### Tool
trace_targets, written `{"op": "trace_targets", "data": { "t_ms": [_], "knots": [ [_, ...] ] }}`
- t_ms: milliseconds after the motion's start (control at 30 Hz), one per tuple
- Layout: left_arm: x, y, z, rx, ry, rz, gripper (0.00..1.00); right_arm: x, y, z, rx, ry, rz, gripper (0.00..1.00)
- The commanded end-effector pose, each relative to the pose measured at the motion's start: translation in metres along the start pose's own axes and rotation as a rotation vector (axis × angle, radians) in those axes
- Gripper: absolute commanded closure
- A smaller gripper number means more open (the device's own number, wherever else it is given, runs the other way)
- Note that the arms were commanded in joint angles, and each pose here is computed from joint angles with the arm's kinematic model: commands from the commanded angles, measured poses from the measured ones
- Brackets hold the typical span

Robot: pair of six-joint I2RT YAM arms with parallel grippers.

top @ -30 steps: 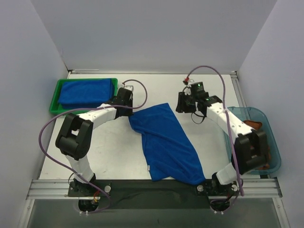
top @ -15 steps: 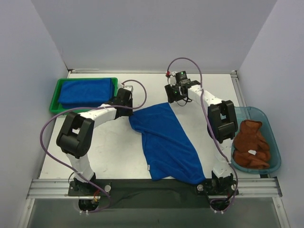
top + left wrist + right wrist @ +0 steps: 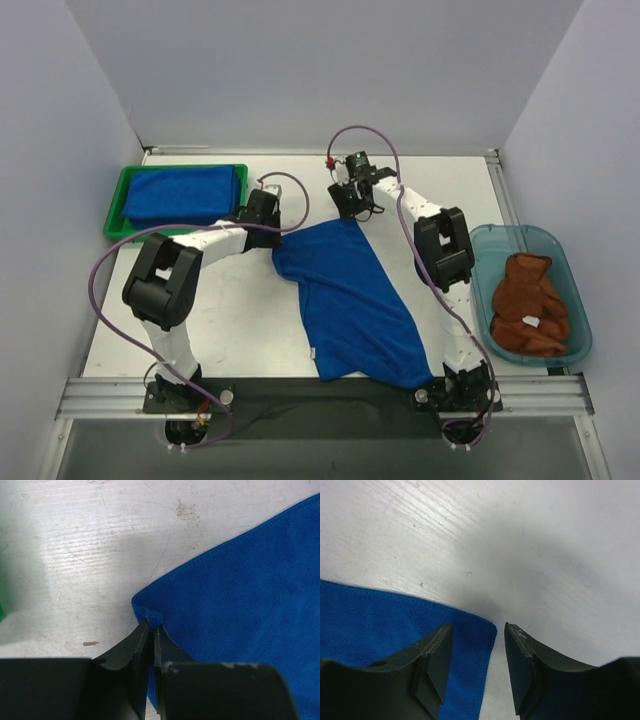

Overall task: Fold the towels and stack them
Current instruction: Flatten out the crumpled towel

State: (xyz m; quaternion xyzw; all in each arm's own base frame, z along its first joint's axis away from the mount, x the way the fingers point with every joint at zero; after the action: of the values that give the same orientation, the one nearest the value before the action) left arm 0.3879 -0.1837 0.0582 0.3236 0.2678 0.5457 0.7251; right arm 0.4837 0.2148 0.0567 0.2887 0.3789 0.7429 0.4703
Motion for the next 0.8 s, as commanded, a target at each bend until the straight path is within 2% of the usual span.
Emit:
{"op": "trace_targets", "data": {
  "t_ms": [0,333,433,600,767],
  "knots": [
    [-0.002,-0.002,0.009,-0.038,0.022,-0.021,0.84,-0.003,0.002,-0.007,0.056,-0.013,-0.038,0.55],
    [-0.001,-0.002,0.006,-0.032,0.022,-0.02,0.85,-0.004,-0.017,-0.033,0.146,-0.072,-0.071,0.57],
    [0.0,-0.001,0.004,-0.03,0.019,-0.017,0.84,-0.005,-0.02,-0.035,0.165,-0.073,-0.071,0.6],
    [0.004,0.0,0.002,-0.03,0.031,-0.012,0.83,-0.01,-0.019,-0.037,0.175,-0.096,-0.085,0.76],
    [0.004,0.003,0.008,-0.053,0.042,-0.021,0.63,-0.018,-0.002,-0.047,0.185,-0.149,-0.099,0.92]
  ]
}}
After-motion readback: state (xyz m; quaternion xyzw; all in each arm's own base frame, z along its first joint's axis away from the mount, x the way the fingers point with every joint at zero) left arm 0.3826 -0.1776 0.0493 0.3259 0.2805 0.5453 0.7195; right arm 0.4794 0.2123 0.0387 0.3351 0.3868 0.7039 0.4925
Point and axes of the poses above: each gripper's point midway between its finger pads, its own y axis back along the fingers, its own x axis along the line the jaws close on, z = x × y, the point moved 3 cm from there along y, back along the fingers, and after that the axes turned 12 degrees about -y, right-handed, at the moved point
